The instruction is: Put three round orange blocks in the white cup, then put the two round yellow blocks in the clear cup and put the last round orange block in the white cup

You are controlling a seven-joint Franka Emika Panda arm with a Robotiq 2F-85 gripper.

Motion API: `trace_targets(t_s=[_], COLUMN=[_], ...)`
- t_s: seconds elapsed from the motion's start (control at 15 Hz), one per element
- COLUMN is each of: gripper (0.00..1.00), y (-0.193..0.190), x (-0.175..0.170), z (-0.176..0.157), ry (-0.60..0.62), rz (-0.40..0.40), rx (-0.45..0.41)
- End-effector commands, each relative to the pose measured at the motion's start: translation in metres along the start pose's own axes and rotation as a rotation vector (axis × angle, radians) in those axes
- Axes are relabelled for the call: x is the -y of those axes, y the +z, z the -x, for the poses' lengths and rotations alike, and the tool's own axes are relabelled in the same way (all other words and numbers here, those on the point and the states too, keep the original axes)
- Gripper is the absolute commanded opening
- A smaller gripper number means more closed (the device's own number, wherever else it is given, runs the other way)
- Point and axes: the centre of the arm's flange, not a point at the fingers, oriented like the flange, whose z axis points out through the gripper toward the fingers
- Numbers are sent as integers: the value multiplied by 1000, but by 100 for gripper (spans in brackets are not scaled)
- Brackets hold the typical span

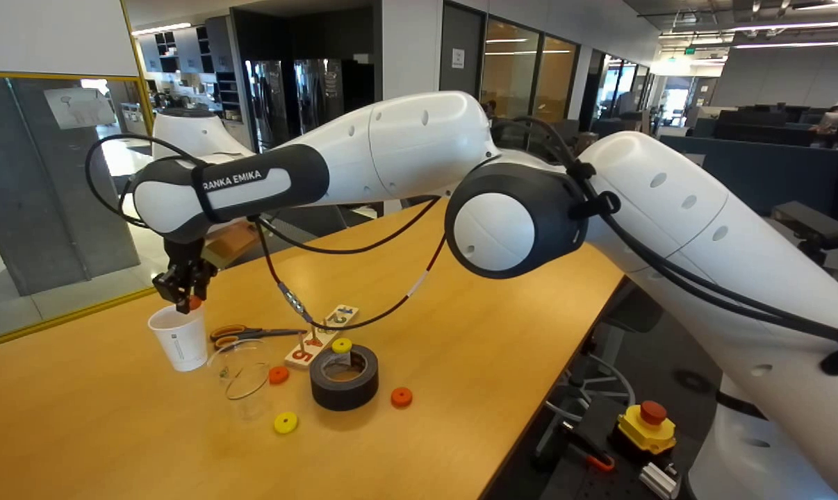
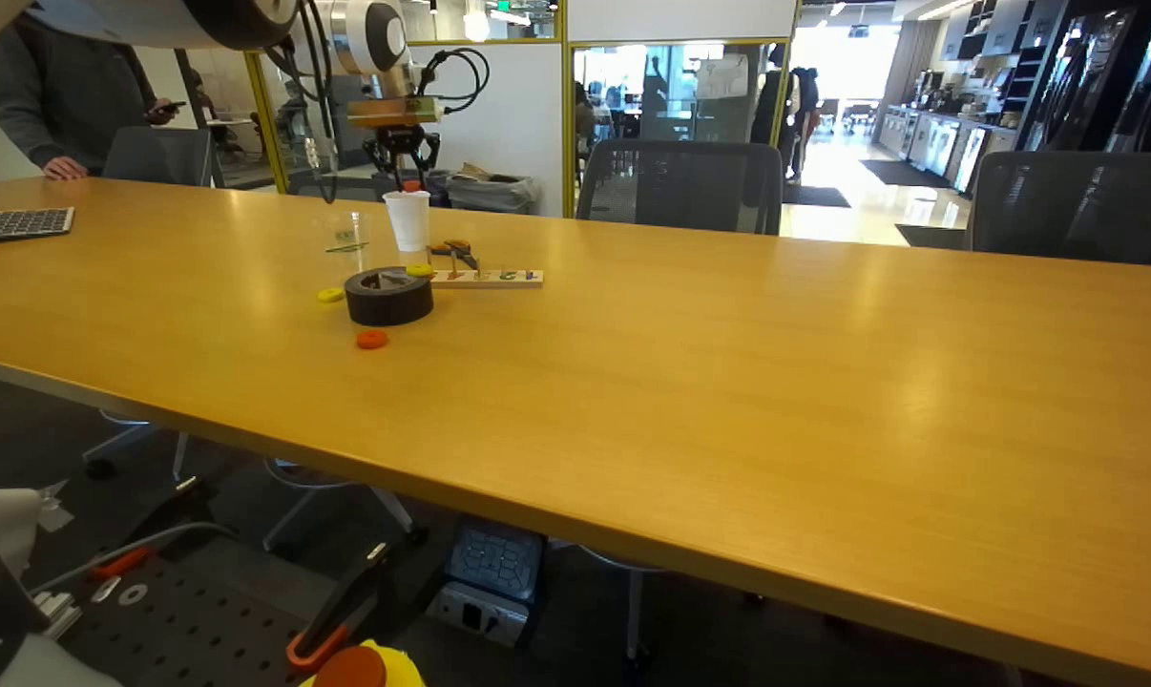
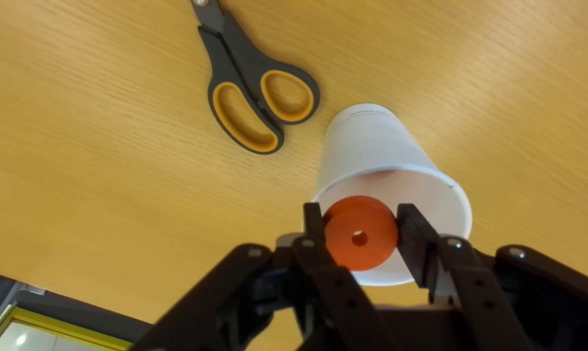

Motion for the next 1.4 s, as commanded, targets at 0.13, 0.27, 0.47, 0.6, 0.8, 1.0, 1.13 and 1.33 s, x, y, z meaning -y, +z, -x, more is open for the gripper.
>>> trace_targets(t_s=[0.13, 0.27, 0.47, 0.6, 0.8, 1.0, 1.13, 1.33], gripper=[18, 18, 68, 81, 100, 100, 100, 100], y=[-8, -8, -8, -9, -11, -20, -28, -50], x=[23, 26, 27, 25, 24, 19, 11, -4], z=[-15, -16, -16, -17, -15, -4, 5, 25], ry=[-47, -49, -47, -45, -35, -4, 30, 78], rz=[-7, -10, -9, -5, 4, 45, 69, 100], rx=[-11, -11, -9, -11, -10, 20, 39, 54])
